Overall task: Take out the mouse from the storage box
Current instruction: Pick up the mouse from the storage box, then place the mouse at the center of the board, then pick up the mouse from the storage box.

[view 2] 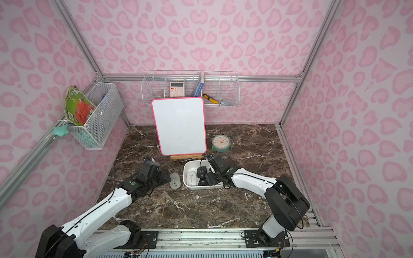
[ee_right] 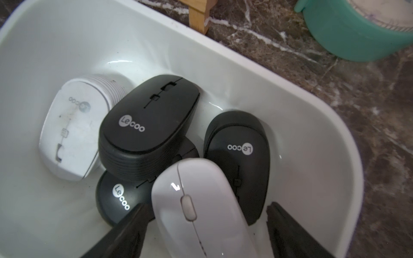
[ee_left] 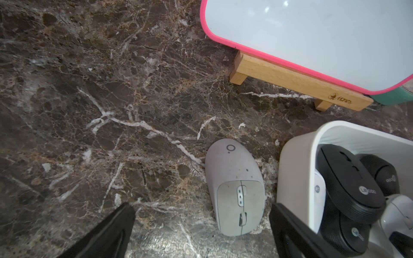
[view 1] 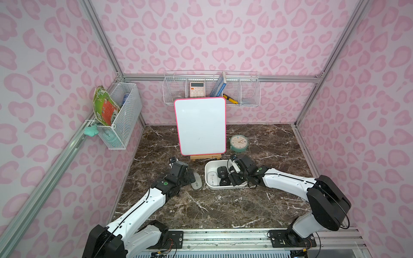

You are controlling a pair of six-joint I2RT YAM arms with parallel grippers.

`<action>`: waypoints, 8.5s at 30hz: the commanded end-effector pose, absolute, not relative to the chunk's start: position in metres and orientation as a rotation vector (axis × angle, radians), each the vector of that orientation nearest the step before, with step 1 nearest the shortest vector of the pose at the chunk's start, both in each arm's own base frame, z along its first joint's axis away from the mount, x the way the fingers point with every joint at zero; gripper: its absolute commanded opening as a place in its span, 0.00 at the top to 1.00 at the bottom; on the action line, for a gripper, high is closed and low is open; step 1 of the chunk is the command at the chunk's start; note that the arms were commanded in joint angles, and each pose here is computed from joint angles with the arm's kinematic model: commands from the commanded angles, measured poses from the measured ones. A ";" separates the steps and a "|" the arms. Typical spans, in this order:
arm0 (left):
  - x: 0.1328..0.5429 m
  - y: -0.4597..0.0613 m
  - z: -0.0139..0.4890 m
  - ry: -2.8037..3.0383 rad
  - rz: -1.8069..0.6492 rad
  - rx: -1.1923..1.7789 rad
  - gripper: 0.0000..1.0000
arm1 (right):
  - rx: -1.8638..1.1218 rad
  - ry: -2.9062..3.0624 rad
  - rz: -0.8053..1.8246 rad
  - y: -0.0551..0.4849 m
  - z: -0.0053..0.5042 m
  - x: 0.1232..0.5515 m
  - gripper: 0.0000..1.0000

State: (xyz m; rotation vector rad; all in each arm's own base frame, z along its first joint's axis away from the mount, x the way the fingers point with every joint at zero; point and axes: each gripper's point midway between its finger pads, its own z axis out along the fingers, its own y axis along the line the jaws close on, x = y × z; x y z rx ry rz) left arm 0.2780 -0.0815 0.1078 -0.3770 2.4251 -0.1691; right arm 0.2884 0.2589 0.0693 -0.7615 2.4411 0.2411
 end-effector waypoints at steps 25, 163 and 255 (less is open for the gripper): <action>0.281 -0.086 0.110 2.427 -0.207 -0.401 0.01 | -0.702 2.496 0.196 0.260 0.060 0.302 0.32; 0.283 -0.202 0.167 2.614 -0.451 -0.073 0.02 | 0.018 2.270 0.447 0.131 0.154 0.314 0.17; 0.243 -0.277 0.112 2.890 -0.181 0.365 0.48 | -0.023 2.219 0.549 0.131 0.123 0.274 0.19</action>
